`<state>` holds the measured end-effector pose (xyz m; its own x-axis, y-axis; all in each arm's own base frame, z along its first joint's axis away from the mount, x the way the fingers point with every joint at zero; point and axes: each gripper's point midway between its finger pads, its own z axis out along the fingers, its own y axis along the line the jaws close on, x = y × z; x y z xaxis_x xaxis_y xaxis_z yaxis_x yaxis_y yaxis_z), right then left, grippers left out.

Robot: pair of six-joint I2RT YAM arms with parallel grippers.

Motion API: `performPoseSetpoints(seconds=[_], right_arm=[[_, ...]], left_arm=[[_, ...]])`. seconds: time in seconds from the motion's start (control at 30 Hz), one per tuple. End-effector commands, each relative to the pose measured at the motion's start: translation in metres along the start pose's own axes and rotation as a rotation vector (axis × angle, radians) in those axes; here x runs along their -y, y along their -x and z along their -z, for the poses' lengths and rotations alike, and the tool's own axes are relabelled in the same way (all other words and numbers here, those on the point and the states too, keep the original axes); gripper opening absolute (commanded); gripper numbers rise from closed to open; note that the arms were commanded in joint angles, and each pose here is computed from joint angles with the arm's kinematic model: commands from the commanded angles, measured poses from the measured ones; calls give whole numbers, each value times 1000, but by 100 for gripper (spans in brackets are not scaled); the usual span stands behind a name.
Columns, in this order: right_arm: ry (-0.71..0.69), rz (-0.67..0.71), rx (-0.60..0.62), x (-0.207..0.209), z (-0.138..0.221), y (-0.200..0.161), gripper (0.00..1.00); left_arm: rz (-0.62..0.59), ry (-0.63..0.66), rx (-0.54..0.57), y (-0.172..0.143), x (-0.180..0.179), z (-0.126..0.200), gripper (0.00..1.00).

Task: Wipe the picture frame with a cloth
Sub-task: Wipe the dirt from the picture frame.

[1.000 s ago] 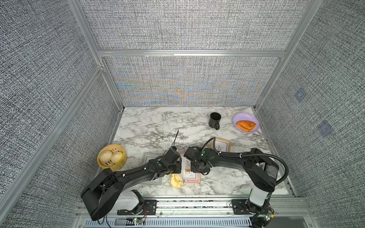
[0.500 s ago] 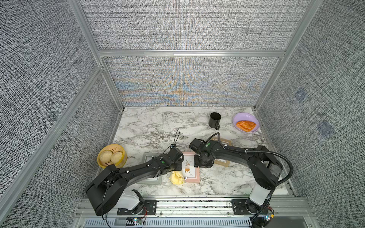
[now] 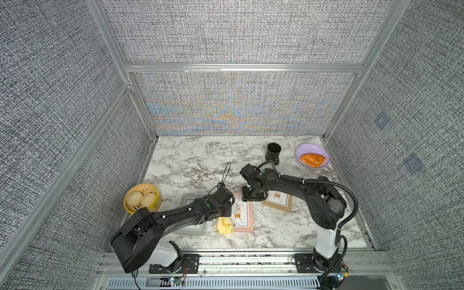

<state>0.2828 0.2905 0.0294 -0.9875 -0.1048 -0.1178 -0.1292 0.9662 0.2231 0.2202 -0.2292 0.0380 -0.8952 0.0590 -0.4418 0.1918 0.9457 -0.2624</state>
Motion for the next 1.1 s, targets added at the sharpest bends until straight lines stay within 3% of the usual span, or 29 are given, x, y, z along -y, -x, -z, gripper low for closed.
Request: performPoseSetpoints(seconds=[0.0, 0.27, 0.5, 0.8, 1.07], right_arm=[[23, 1, 7, -3, -2, 3, 47], [26, -47, 12, 5, -5, -4, 33], [-4, -93, 40, 11, -1, -7, 31], [-52, -151, 53, 14, -2, -9, 30], [-53, -169, 61, 9, -3, -8, 30]], left_arm=[[-24, 7, -4, 0, -1, 1, 0], [-37, -23, -2, 1, 5, 12, 0], [-5, -50, 2, -7, 13, 20, 0], [36, -58, -18, -40, 28, 20, 0], [34, -123, -35, -57, 69, 8, 0]])
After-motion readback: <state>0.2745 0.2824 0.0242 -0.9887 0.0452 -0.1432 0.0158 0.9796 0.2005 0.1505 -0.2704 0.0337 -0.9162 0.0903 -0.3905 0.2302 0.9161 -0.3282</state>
